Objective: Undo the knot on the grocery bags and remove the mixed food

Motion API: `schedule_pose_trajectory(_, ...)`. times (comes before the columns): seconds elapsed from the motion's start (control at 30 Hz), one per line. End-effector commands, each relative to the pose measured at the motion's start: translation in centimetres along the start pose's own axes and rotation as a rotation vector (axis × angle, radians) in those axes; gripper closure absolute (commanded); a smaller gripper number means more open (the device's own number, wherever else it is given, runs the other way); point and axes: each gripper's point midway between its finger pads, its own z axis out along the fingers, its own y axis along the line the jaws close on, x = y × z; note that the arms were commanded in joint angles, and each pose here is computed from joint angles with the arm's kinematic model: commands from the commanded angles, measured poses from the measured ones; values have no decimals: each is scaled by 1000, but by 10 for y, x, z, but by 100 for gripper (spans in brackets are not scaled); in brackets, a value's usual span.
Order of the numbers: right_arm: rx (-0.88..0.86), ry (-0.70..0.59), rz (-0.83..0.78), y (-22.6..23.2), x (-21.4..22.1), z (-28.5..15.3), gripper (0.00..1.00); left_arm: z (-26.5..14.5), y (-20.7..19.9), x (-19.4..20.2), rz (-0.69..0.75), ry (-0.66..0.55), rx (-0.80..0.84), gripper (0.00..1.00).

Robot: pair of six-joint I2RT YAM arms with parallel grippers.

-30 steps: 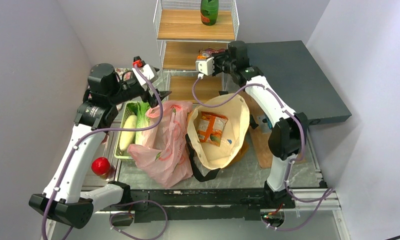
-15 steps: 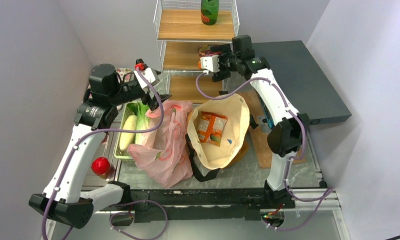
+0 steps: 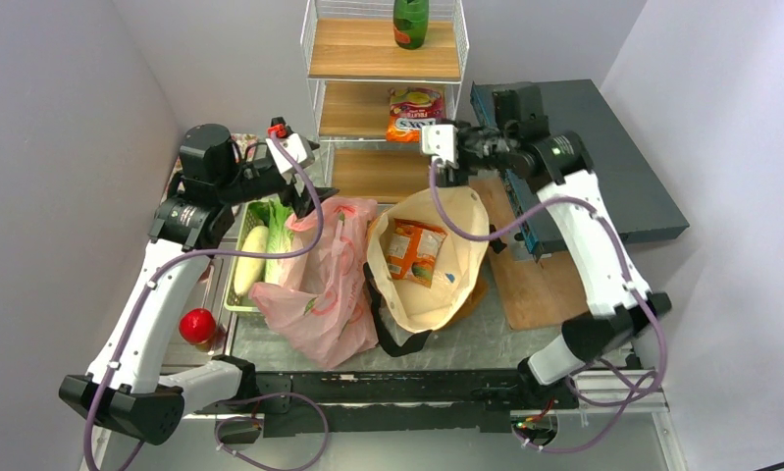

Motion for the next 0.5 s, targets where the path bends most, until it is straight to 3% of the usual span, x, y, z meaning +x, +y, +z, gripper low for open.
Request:
schedule_pose_trajectory(0.0, -231, -107, 275, 87, -47, -35, 43, -2, -3, -10, -5, -30, 19, 11)
schedule_pose_trajectory(0.1, -328, -76, 334, 125, -40, -31, 45, -1, -5, -8, -24, -26, 29, 11)
schedule_pose_trajectory(0.27, -332, -3, 339, 141, -14, 5, 44, 0, -6, -8, -59, -17, 42, 11)
schedule_pose_trajectory(0.47, -424, 167, 189, 204, 34, 59, 45, -2, -9, -9, -70, -18, 43, 12)
